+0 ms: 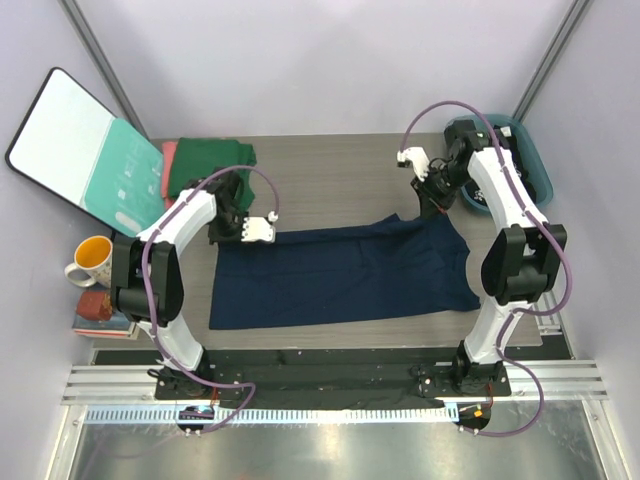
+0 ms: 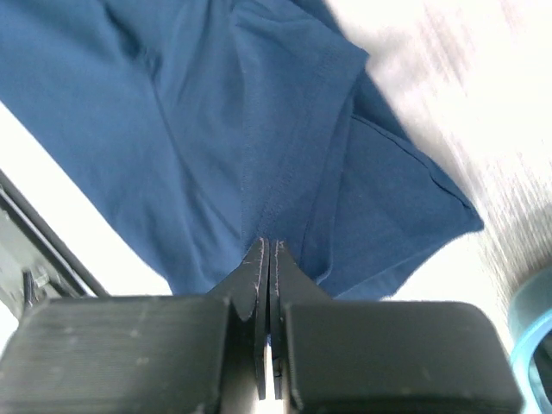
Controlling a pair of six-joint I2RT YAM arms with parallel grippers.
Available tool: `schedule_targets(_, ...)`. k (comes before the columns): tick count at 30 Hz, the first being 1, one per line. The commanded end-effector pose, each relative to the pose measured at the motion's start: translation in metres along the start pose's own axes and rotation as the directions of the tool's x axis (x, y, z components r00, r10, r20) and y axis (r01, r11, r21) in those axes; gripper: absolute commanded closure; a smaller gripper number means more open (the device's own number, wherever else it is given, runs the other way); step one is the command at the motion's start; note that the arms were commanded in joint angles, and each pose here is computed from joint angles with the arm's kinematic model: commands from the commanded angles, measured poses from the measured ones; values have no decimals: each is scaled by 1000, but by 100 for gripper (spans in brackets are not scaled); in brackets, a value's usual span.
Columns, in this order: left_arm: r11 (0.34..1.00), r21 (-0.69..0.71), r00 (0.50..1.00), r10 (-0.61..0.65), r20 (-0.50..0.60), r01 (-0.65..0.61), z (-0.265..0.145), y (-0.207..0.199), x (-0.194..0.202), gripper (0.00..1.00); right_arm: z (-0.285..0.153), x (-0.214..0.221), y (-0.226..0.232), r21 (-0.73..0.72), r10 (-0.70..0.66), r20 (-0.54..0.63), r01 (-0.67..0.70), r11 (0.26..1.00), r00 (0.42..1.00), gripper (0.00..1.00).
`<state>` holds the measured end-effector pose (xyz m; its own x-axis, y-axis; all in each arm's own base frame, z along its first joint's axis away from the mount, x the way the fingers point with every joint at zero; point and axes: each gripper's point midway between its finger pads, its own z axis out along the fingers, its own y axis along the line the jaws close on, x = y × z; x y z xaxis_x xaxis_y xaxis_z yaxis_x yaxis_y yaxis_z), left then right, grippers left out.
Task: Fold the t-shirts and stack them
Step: Fold the other side of the tshirt into a rectangle
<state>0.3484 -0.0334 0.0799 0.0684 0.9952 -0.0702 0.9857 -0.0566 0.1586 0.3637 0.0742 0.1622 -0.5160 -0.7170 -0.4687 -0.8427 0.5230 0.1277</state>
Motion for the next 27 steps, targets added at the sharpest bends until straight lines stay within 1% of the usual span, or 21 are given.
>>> schedule_targets(1,1000,-22,1000,21,-14,-21,-11,-7,3,100,-22,24,19,-5,-112,-84,112,994,990,99)
schedule_targets(5,999,-34,1000,27,-14,-28,-8,-9,4,100,-21,42,26,-17,-156,-137,156,988,978,99)
schedule_targets(17,998,-53,999,38,-24,-40,-10,-15,11,100,-24,71,18,10,-233,-234,242,970,944,99)
schedule_targets(23,998,-54,999,28,-22,-29,-9,-19,16,100,-28,82,10,29,-220,-249,234,972,943,99)
schedule_targets(27,998,-70,1000,10,14,-9,-14,-19,11,100,-27,85,14,17,-237,-246,249,968,940,99)
